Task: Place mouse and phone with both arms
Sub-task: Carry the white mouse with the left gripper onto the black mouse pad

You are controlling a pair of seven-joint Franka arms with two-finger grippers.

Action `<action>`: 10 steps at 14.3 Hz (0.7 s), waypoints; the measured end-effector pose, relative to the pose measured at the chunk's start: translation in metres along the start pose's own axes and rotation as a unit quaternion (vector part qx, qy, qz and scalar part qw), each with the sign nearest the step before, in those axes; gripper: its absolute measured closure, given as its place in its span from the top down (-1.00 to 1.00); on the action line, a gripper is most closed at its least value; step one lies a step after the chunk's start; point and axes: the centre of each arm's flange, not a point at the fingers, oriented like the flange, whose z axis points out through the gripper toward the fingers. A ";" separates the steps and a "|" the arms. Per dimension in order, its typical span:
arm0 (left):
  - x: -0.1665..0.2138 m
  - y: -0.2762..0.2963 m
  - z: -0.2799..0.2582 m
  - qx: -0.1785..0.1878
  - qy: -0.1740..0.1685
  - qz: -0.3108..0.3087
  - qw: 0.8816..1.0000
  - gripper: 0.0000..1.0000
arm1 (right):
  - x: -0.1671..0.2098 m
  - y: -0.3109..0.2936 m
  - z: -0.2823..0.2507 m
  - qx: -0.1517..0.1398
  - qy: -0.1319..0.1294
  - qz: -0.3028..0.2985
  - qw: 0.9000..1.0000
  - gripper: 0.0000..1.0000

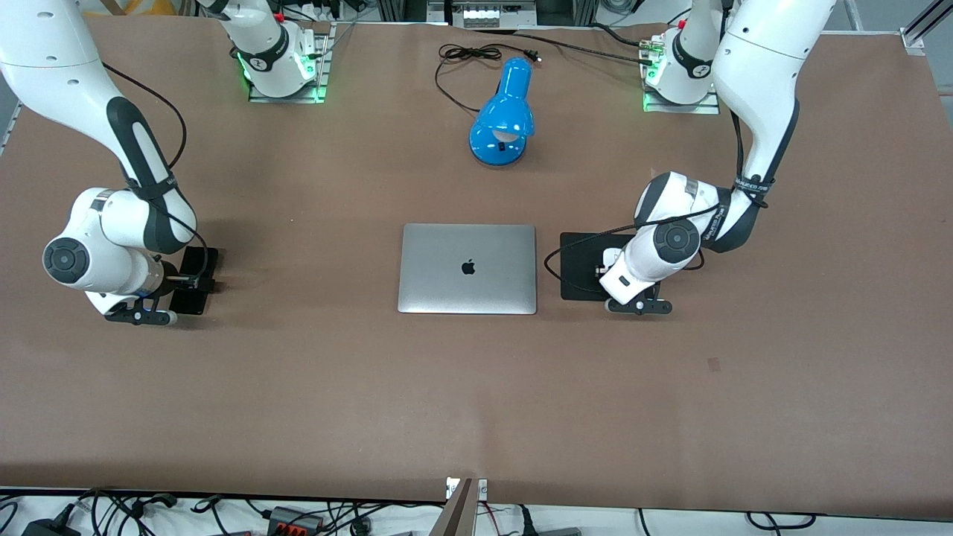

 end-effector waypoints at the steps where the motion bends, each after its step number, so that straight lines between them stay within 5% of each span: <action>1: 0.000 -0.001 0.000 0.000 0.001 -0.004 1.000 0.43 | 0.000 0.000 0.000 0.000 -0.001 0.003 1.000 1.00; 4: 0.001 -0.002 0.000 0.000 0.002 -0.017 1.000 0.95 | 0.000 -0.001 0.001 0.002 -0.001 0.006 1.000 0.91; 7: 0.004 -0.002 -0.005 -0.001 0.007 -0.020 1.000 1.00 | 0.000 -0.004 -0.003 0.004 -0.001 0.007 1.000 0.61; 10: 0.019 -0.002 -0.050 0.007 -0.007 -0.024 1.000 1.00 | 0.000 -0.003 -0.005 0.004 -0.001 0.007 1.000 0.59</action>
